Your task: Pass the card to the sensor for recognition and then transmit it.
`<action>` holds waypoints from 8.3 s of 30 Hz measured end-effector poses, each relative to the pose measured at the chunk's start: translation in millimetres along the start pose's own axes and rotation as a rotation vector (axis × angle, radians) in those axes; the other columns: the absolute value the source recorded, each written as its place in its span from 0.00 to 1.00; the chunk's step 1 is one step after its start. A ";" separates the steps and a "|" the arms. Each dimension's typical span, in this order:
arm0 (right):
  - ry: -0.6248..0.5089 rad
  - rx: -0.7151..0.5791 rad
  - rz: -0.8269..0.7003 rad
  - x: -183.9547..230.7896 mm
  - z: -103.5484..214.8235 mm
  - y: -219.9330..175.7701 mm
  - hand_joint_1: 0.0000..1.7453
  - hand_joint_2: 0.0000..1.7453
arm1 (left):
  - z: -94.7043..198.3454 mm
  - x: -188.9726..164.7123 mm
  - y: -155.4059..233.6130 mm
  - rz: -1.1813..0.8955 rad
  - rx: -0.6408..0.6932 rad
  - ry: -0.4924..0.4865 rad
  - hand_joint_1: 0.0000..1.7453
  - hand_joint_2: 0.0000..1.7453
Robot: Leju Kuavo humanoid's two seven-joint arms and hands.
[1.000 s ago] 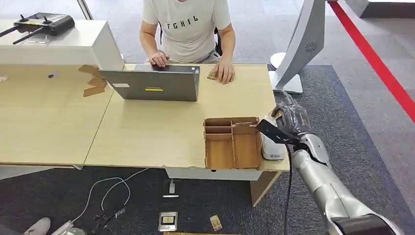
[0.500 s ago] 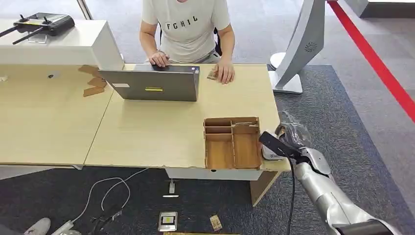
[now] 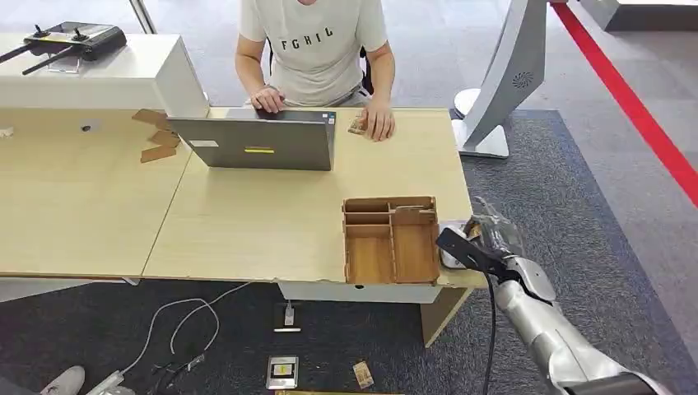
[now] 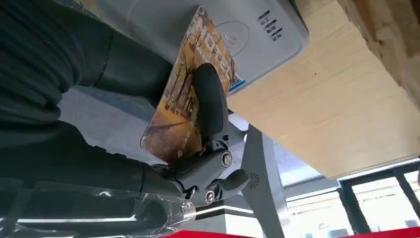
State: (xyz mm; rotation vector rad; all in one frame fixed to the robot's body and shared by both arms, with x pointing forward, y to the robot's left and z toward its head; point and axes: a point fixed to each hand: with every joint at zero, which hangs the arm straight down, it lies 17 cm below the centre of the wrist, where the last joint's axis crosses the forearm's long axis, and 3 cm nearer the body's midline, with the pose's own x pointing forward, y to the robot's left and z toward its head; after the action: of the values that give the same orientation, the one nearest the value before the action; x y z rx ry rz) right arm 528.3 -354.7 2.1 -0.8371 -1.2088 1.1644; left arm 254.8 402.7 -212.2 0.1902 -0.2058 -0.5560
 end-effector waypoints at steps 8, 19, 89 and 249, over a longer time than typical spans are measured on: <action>0.002 0.007 0.000 -0.8 1.7 3.8 1.00 1.00 | 0.4 -0.8 -0.4 -0.011 -0.005 0.007 0.00 1.00; -0.021 -0.077 0.043 6.6 -4.8 -17.2 1.00 1.00 | 0.8 -1.1 -0.5 -0.018 -0.009 0.013 0.00 1.00; -0.420 -0.423 0.055 182.6 -42.3 -163.1 0.00 0.00 | 11.7 73.5 -27.4 -0.173 -0.034 -0.073 0.00 1.00; -0.623 0.233 0.059 280.4 66.0 -102.3 0.00 1.00 | 35.7 115.7 52.2 -0.404 0.079 -0.171 0.00 1.00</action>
State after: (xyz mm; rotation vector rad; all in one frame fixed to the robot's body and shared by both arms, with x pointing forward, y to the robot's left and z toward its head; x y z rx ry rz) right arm 474.7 -114.6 183.5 -0.3361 -1.5097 1.6473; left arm 368.3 379.4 -149.4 0.2640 -0.3594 -0.9683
